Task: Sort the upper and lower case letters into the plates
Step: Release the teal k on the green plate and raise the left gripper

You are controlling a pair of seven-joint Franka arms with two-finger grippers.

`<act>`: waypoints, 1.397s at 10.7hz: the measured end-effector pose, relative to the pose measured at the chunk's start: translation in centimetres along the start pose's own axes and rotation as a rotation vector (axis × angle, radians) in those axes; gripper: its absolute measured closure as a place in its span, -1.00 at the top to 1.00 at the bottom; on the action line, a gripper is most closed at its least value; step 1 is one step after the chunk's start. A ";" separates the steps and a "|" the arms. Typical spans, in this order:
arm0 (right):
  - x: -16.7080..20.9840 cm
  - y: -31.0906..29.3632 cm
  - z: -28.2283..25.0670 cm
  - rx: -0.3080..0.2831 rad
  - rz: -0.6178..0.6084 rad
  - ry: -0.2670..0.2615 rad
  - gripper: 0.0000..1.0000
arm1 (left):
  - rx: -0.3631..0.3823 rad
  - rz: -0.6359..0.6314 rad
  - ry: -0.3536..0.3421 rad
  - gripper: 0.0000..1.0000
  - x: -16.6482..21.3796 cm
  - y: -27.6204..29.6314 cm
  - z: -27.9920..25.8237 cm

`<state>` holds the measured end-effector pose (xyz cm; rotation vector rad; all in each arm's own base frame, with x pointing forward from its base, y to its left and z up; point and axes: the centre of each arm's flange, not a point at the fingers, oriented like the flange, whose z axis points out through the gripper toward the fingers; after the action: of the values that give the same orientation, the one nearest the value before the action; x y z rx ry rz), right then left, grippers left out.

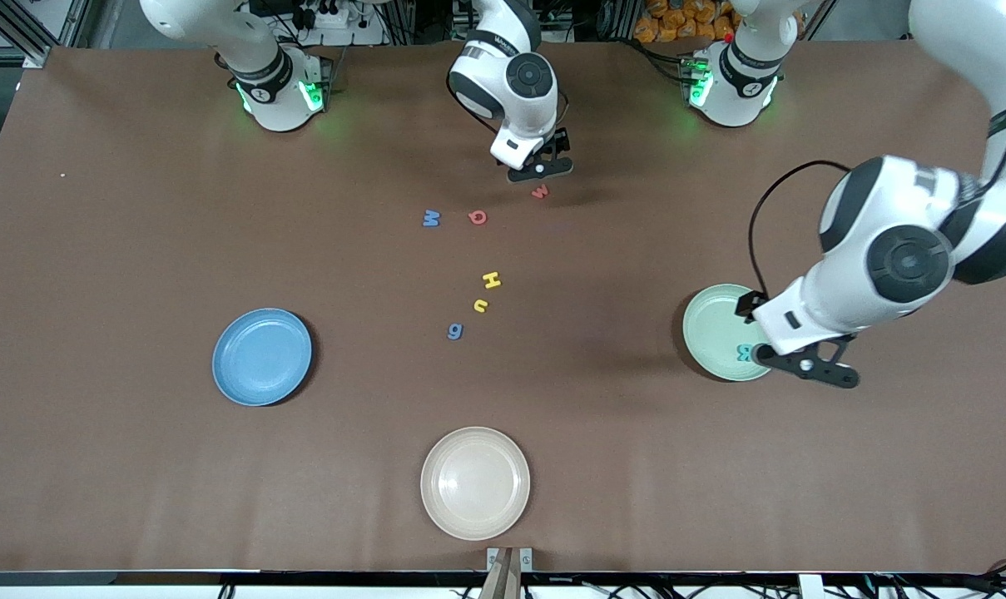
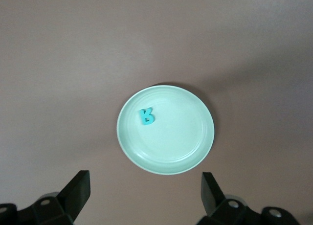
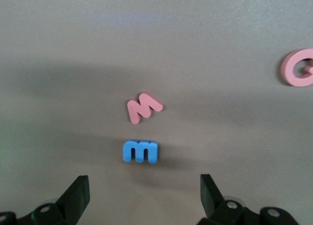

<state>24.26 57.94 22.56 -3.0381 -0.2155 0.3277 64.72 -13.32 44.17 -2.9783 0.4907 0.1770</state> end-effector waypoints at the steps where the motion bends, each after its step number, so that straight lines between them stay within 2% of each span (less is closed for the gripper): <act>1: -0.3 -0.2 1.0 0.003 0.024 0.002 1.00 | 0.002 -0.015 0.013 1.00 0.0 -0.8 -1.3; 3: -1.0 -0.5 3.0 -0.010 0.051 -0.005 1.00 | -0.001 -0.038 0.047 1.00 -0.5 -1.6 -3.6; 7: -0.7 -0.2 4.0 -0.021 0.095 -0.008 1.00 | -0.065 -0.076 0.087 1.00 -3.4 -0.8 -9.4; 10: -0.6 -0.6 4.5 -0.045 0.137 0.026 1.00 | -0.091 -0.126 0.072 1.00 -5.3 -2.8 -11.0; 12: -0.4 -0.8 4.8 -0.049 0.148 0.034 1.00 | -0.083 -0.145 0.074 1.00 -6.4 -3.1 -12.3; 15: -0.7 -1.3 4.7 -0.057 0.129 0.058 1.00 | -0.073 -0.238 0.066 1.00 -7.3 -2.6 -13.3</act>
<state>22.42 59.46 18.22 -3.1198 -0.0253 0.2453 60.02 -10.38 58.56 -3.0895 0.1361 0.0762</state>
